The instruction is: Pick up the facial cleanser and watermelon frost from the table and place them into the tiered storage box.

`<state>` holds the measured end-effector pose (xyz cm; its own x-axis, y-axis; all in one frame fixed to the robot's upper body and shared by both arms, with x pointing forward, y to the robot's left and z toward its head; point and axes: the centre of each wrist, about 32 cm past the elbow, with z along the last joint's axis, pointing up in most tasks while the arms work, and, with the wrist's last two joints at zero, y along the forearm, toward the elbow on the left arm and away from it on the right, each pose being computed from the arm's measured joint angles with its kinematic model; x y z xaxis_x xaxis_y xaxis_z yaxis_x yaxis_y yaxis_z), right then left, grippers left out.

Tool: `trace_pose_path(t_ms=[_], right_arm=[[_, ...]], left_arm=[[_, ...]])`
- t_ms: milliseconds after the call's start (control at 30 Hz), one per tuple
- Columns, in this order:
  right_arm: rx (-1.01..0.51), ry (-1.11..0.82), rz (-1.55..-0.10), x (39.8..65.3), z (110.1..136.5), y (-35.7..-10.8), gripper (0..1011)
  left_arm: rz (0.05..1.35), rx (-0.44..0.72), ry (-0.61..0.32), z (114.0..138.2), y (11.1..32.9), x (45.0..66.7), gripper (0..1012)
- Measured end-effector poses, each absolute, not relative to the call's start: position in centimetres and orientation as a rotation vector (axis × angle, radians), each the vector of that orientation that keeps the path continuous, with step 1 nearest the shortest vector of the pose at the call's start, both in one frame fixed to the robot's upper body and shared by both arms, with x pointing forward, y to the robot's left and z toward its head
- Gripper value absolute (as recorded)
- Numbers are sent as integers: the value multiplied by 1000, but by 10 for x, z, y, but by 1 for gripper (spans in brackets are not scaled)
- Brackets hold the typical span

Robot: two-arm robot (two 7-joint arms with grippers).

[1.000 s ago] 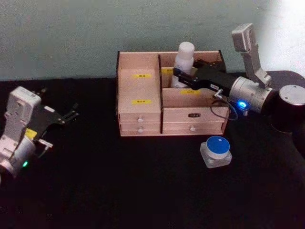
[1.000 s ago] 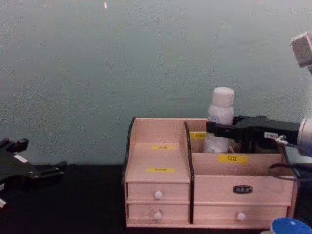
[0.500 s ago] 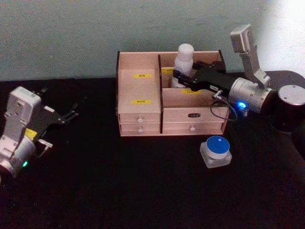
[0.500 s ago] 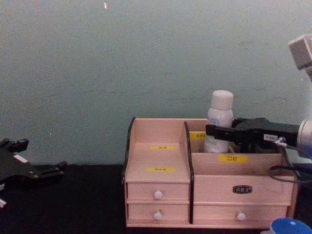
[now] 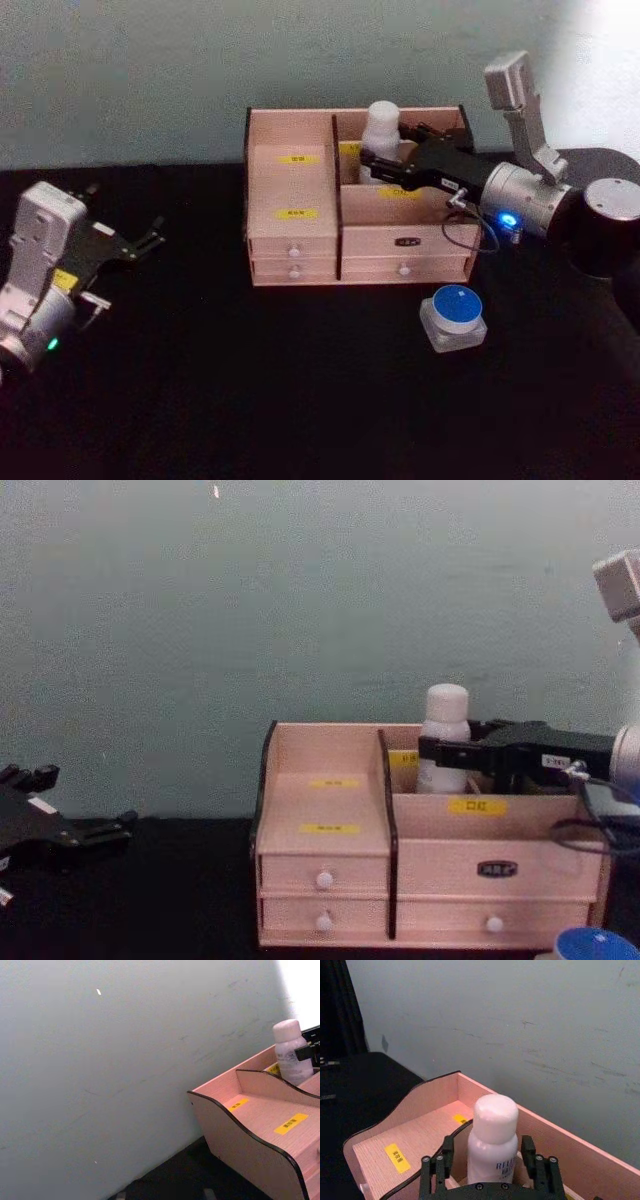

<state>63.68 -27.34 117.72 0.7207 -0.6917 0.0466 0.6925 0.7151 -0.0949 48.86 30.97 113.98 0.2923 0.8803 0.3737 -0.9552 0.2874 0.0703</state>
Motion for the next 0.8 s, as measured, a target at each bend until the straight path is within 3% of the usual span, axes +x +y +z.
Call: trace_pose_path(t_ms=[233, 533, 800], right_arm=[[-108, -7, -767, 637, 1177, -273, 1003], [-95, -33, -775, 632, 1182, -274, 1004], [-60, -68, -779, 610, 1199, -286, 1004]], left_arm=[[1248, 305, -285, 1140, 310, 489, 1001], [1248, 305, -285, 1140, 310, 489, 1001], [1248, 304, -285, 1140, 310, 489, 1001]])
